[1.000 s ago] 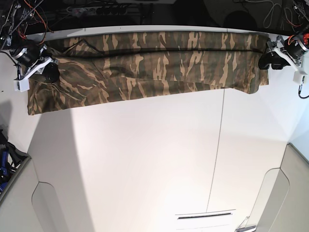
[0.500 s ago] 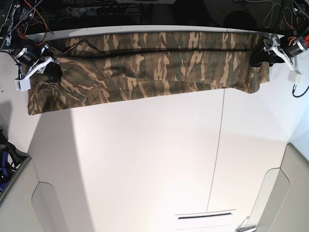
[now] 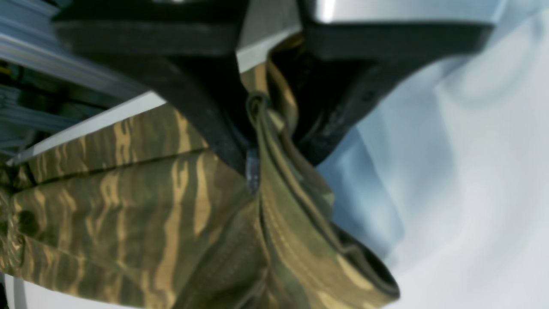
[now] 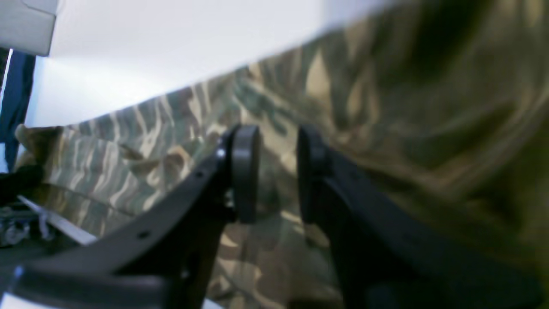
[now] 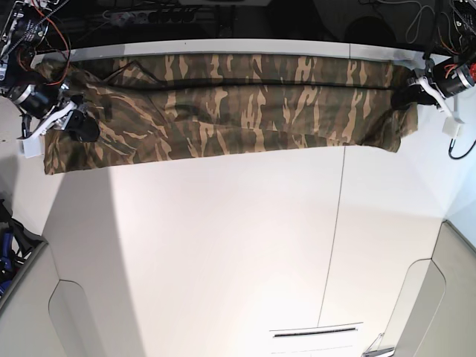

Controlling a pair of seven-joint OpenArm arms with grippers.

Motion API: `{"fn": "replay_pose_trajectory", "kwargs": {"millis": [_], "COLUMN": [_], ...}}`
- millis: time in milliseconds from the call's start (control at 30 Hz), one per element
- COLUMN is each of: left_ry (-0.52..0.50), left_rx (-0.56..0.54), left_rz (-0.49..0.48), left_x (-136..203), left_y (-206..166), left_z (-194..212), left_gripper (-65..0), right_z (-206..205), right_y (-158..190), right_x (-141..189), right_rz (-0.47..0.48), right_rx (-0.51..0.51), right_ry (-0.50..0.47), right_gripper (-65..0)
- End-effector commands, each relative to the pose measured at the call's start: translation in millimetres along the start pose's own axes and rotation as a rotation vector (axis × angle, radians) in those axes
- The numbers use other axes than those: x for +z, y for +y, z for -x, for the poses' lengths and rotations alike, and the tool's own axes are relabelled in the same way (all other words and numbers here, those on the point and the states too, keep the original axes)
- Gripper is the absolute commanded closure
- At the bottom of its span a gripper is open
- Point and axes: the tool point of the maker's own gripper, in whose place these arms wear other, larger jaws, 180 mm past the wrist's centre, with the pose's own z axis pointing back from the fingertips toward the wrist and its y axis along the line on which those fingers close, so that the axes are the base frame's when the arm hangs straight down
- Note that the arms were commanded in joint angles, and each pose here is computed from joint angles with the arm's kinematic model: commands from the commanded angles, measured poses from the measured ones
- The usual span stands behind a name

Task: Fold the T-shirt properly
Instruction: 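Grasp the strip end with the left gripper and fold it toward the right gripper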

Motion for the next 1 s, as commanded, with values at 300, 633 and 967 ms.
{"fn": "replay_pose_trajectory", "kwargs": {"millis": [300,633,967], "left_ry": [-0.068,-0.053,-0.017], "left_rx": [-0.224,-0.496,-0.621], "left_rz": [-0.083,0.172,0.323], "left_x": [33.6,21.2,-43.4], "left_y": [7.2,-121.4,-210.4], "left_z": [-86.6,-81.0,-25.8], "left_gripper": [0.0,0.0,-2.5], "right_z": [-40.8,-40.5,-39.1], "right_y": [-9.5,-14.6,-20.2], "right_x": [37.4,42.1,44.4], "right_rz": [0.077,0.093,0.119], "right_rx": [0.067,0.057,0.06], "right_ry": [-0.122,-0.13,-0.121], "right_gripper": [-16.1,-16.1,-16.1]}}
